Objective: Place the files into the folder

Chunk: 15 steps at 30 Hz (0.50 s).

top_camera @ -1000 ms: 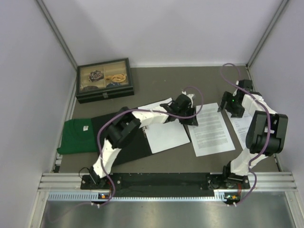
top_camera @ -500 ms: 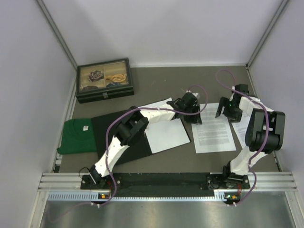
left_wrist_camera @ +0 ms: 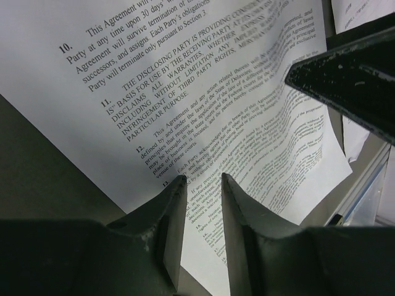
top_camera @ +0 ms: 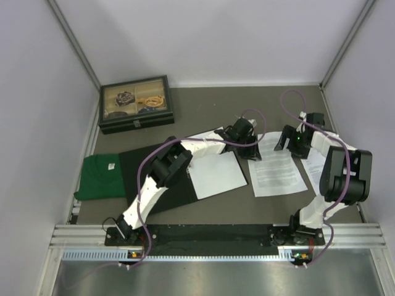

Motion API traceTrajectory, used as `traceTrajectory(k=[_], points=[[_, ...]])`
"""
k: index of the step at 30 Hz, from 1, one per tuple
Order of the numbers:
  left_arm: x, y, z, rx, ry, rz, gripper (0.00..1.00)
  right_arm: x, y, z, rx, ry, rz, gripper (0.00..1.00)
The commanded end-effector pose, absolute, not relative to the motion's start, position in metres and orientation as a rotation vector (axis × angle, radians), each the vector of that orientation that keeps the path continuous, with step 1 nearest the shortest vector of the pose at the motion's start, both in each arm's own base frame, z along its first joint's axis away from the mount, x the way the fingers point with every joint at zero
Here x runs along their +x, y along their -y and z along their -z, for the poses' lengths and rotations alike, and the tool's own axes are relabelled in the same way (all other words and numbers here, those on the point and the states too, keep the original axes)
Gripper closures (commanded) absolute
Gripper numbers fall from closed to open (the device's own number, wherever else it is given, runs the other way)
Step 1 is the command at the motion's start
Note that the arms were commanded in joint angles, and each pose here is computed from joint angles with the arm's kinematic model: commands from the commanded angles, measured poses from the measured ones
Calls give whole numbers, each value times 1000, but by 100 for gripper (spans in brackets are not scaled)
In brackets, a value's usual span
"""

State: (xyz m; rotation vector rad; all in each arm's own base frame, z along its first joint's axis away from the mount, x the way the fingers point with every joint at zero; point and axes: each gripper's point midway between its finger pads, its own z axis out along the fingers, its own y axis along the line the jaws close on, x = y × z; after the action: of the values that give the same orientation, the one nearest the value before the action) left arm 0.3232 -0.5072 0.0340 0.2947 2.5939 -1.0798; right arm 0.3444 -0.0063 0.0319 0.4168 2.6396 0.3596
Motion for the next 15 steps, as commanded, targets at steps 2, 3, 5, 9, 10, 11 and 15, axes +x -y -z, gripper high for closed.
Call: traceTrajectory(k=[2,3,5,9,10,11,15], points=[[313,476,31,264,-2759,883,65,319,-32,-30,442,-2645,-627,17],[313,476,32,265,-2761,878,65,318,-34,-33,448,-2634,-635,17],[315,474,33,261,-2764,878,65,316,-39,-50,429,-2589,-666,16],[319,469,38,248,-2776,877,65,311,-51,-77,425,-2523,-751,16],[320,468,38,249,-2782,887,65,310,-57,-83,421,-2507,-796,16],[320,467,38,251,-2787,889,65,307,-63,-88,417,-2494,-820,16],[324,466,39,280,-2794,892,64,299,-68,-92,429,-2487,-831,16]])
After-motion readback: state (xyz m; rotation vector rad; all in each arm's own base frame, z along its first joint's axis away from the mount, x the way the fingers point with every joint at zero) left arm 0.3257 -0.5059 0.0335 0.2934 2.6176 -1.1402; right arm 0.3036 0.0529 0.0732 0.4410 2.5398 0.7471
